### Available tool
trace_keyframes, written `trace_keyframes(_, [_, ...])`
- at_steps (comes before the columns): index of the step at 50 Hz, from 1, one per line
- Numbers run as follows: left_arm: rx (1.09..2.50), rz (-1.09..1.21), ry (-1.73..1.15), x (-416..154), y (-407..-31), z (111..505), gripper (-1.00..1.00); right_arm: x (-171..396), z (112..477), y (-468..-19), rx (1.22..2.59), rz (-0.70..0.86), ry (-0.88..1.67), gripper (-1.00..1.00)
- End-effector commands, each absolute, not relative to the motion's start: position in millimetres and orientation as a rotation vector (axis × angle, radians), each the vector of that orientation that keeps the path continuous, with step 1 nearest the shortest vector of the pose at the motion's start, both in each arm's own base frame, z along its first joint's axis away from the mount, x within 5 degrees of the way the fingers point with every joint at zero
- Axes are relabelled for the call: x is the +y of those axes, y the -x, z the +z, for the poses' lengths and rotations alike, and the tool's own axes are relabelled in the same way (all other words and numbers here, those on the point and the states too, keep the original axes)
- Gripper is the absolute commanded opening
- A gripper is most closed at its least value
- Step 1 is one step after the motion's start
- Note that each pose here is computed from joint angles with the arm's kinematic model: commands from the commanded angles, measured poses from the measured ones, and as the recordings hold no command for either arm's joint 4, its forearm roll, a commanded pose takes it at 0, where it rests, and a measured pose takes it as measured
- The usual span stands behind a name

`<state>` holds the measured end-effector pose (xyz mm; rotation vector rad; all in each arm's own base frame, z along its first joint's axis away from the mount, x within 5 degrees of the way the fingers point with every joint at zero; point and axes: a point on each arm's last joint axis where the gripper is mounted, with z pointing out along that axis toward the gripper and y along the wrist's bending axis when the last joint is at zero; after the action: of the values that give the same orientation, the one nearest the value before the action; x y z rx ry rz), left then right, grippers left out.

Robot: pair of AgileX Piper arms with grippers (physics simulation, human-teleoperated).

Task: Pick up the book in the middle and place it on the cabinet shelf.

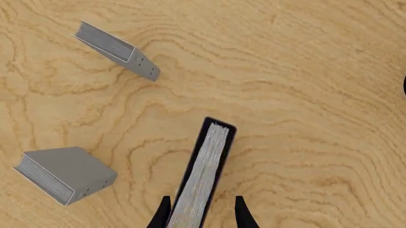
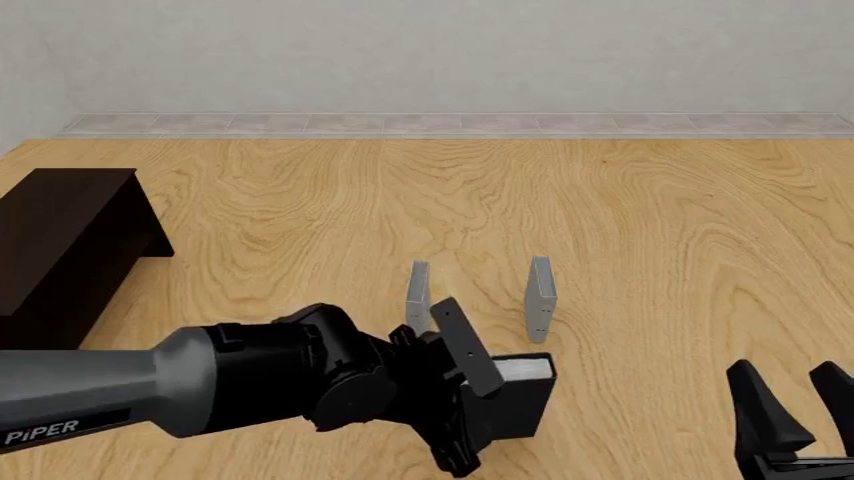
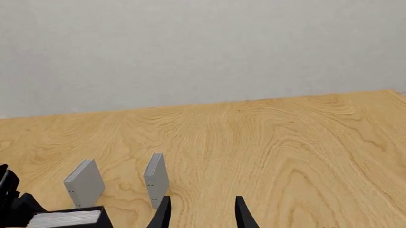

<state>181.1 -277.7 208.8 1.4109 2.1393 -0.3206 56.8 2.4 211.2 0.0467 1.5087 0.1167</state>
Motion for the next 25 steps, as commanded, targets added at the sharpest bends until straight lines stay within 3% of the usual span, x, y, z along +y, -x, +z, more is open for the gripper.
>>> trace_keyframes(1, [2.147,-0.319,-1.419,-278.9,-180.8,209.9,-1.00,2.3,210.8,-56.9,1.513,0.123,-0.054,1.00])
trace_keyframes(17, [2.131,-0.313,-1.407,-275.2,-185.6,211.9,-1.00,2.1,211.2,-56.7,1.508,0.115,-0.052,1.00])
trace_keyframes(25, [2.089,-0.316,-1.368,-271.0,-193.6,231.5,-1.00,2.1,211.2,-56.6,1.508,0.115,-0.053,1.00])
